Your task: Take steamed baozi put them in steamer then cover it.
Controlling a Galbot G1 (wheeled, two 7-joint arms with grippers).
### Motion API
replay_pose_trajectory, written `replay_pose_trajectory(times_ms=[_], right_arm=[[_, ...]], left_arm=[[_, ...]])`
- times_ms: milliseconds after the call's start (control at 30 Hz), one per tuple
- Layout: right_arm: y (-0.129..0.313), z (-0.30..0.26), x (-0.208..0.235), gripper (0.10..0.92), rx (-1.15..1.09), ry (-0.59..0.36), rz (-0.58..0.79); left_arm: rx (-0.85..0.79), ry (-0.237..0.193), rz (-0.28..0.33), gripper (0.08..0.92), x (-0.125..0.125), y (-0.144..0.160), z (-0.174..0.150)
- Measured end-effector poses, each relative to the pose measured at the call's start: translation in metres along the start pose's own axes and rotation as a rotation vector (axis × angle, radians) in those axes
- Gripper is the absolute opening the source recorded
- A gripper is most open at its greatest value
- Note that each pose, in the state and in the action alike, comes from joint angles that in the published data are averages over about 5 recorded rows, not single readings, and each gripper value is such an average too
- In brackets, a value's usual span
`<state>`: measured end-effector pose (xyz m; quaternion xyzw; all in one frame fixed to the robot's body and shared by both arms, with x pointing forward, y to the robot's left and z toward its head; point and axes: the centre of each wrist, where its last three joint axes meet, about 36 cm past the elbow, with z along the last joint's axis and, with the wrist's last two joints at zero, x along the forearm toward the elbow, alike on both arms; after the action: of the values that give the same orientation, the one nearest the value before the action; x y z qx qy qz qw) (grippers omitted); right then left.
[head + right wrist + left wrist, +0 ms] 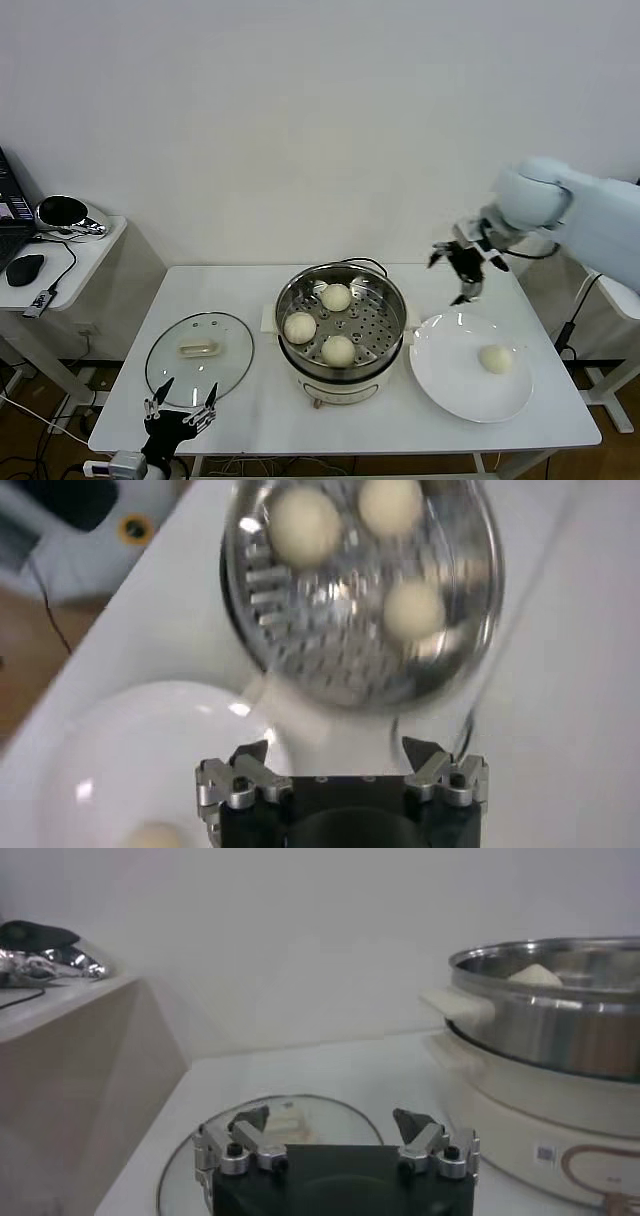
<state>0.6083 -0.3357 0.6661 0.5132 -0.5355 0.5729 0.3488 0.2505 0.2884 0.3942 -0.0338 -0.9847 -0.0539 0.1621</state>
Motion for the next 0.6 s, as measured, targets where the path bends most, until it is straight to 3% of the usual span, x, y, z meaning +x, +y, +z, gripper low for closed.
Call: replay_pose_trajectory(times_ms=[600], right_arm=[[0.049, 0.093, -0.107, 0.823, -0.165, 0.126, -0.116]], left_arm=[[-0.008, 0.038, -0.013, 0.823, 0.009, 0.003, 0.007]])
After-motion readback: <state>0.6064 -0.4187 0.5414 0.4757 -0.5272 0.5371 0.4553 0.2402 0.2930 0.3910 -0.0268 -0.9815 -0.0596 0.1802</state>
